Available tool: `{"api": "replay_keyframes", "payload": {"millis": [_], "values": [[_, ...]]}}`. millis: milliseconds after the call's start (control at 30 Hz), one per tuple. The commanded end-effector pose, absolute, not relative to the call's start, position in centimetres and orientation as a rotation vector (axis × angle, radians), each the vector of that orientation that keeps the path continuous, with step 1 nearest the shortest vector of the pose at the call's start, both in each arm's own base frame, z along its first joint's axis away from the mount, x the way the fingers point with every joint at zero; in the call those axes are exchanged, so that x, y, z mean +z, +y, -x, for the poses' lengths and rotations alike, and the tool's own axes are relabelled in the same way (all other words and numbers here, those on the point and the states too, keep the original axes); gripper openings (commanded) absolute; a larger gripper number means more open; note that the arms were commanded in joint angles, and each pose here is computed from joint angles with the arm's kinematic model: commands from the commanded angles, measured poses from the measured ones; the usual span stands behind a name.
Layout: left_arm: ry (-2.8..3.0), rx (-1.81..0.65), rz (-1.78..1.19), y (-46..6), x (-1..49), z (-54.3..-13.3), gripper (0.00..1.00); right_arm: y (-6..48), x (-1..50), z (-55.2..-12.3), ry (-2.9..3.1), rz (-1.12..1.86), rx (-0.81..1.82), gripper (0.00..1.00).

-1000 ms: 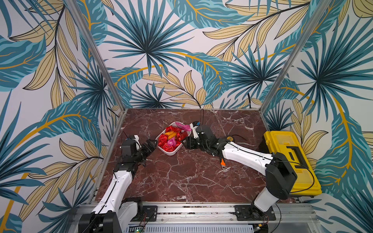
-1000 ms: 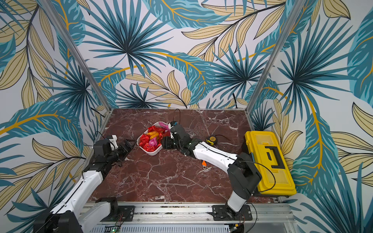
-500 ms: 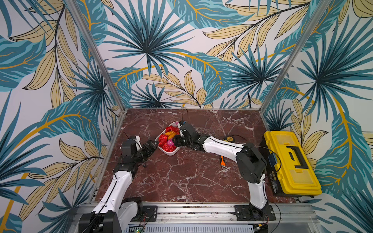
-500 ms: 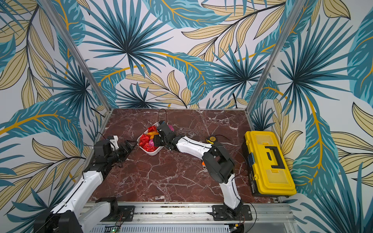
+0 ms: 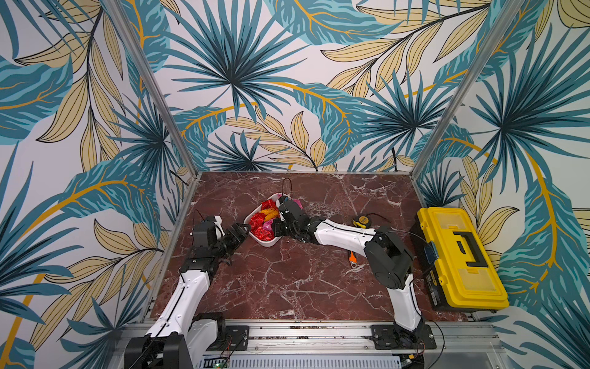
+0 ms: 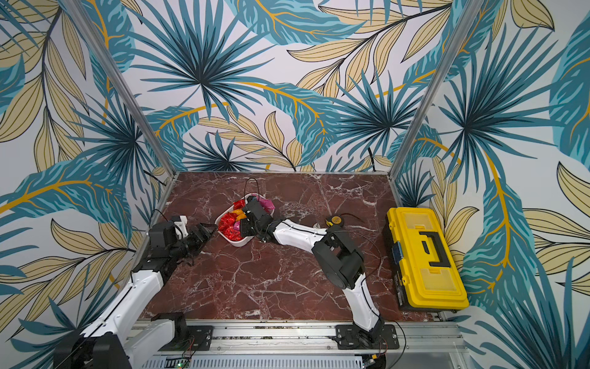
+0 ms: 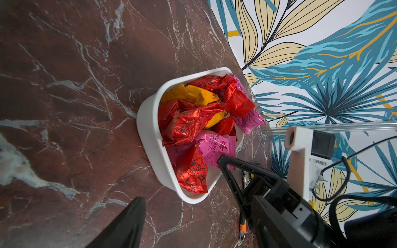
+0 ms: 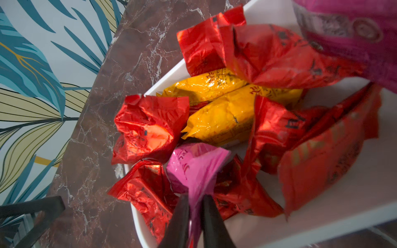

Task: Take the tea bags out of the storage box
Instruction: Pick up the tea bag from the storage box.

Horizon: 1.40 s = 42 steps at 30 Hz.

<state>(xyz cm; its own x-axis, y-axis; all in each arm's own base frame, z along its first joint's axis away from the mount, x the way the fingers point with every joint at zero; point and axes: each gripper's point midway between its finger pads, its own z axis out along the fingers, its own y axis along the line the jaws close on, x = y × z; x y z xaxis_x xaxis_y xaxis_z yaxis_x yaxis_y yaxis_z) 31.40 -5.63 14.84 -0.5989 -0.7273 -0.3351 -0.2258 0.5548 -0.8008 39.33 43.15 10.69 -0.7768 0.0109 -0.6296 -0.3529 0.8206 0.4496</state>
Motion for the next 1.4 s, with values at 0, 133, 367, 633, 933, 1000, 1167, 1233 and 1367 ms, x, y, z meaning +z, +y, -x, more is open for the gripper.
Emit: {"api": "replay_keyframes", "payload": {"millis": [0, 133, 367, 633, 933, 1000, 1167, 1233, 1367], "values": [[2.15, -0.953, 0.771, -5.6, 14.0, -30.9, 0.82, 43.2, 10.9, -39.3, 2.334, 0.255, 0.747, 0.11], [2.153, -0.955, 0.764, -5.7, 14.0, -31.0, 0.82, 42.4, 12.4, -39.4, 2.295, 0.254, 0.715, 0.05], [2.167, -0.955, 0.726, -6.1, 14.0, -31.5, 0.81, 39.8, 14.7, -39.2, 2.18, 0.226, 0.544, 0.0], [2.183, -0.948, 0.65, -7.0, 14.6, -32.1, 0.81, 39.7, 17.3, -38.9, 2.088, 0.255, 0.583, 0.0], [2.173, -0.859, 0.584, -6.3, 16.0, -32.2, 0.78, 37.6, 20.7, -37.5, 2.037, 0.33, 0.522, 0.0], [2.176, -0.848, 0.537, -6.5, 16.6, -32.2, 0.77, 37.7, 21.1, -36.7, 2.044, 0.405, 0.529, 0.0], [2.169, -0.831, 0.35, -7.3, 19.2, -32.1, 0.76, 37.9, 20.5, -33.7, 2.093, 0.675, 0.545, 0.0], [2.176, -0.835, 0.259, -7.9, 20.4, -31.7, 0.76, 37.2, 20.1, -32.4, 2.127, 0.763, 0.556, 0.0], [2.157, -0.918, 0.055, -10.0, 22.7, -30.5, 0.77, 35.4, 19.7, -29.8, 2.198, 0.881, 0.645, 0.0]]}}
